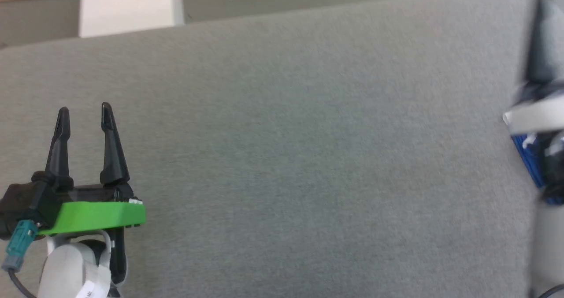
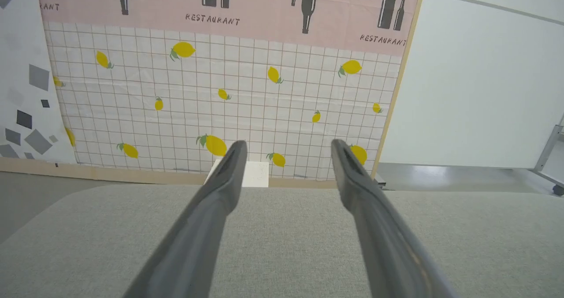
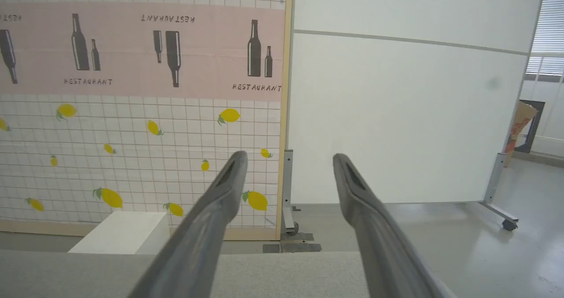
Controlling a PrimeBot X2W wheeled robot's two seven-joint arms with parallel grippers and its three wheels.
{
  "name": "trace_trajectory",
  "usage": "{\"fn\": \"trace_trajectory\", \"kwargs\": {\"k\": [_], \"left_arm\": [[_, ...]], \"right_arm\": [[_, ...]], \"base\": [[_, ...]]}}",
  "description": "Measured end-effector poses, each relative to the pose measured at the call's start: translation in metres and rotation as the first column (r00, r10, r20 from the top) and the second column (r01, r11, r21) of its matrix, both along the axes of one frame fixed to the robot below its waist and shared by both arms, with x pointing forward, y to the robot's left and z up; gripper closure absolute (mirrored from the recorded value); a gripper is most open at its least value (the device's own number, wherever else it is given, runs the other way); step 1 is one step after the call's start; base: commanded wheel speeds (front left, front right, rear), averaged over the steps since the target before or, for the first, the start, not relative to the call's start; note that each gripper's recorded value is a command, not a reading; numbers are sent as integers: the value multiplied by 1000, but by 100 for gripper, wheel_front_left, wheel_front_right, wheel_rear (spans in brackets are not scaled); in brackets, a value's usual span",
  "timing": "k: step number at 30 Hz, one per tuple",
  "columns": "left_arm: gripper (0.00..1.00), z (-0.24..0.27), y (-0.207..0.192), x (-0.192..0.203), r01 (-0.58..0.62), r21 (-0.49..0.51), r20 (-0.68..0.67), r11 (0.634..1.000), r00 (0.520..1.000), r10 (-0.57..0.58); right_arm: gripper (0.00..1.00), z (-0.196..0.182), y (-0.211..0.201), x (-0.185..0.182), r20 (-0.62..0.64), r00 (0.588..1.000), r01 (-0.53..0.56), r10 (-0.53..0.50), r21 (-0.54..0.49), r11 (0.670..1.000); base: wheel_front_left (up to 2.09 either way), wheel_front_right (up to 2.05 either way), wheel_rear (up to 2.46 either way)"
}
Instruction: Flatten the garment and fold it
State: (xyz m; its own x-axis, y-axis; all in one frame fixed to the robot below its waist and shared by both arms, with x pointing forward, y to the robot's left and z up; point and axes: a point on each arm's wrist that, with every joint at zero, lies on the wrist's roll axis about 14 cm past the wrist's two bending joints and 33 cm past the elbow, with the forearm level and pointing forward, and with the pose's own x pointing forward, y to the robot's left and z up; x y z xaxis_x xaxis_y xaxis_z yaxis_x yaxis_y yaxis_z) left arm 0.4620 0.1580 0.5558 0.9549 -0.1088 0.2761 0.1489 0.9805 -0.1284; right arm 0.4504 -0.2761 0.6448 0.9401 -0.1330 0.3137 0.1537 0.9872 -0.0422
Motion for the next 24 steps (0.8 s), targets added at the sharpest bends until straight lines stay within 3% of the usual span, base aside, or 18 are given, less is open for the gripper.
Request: {"fn": "trace_trajectory", "kwargs": {"k": [5,9,13,19,24], "left_arm": [[0,17,18,-18,-75,17,32,997,997,74],[0,14,30,-33,-121,12,9,993,993,121],[0,7,34,-48,-142,1,-25,990,990,142],[0,-9,39,-68,-153,8,-85,988,985,153],[0,-22,37,-80,-145,12,-129,989,981,146]], "right_arm": [[0,-16,52,-17,45,991,-130,127,81,988],[0,-46,80,-27,42,974,-225,221,228,947],[0,-75,99,-38,-4,962,-260,274,303,917],[0,-100,119,-49,-60,944,-288,324,330,899],[0,-116,123,-55,-115,937,-280,329,312,908]], "base": [[0,0,0],[0,0,0],[0,0,0],[0,0,0],[0,0,0]]}}
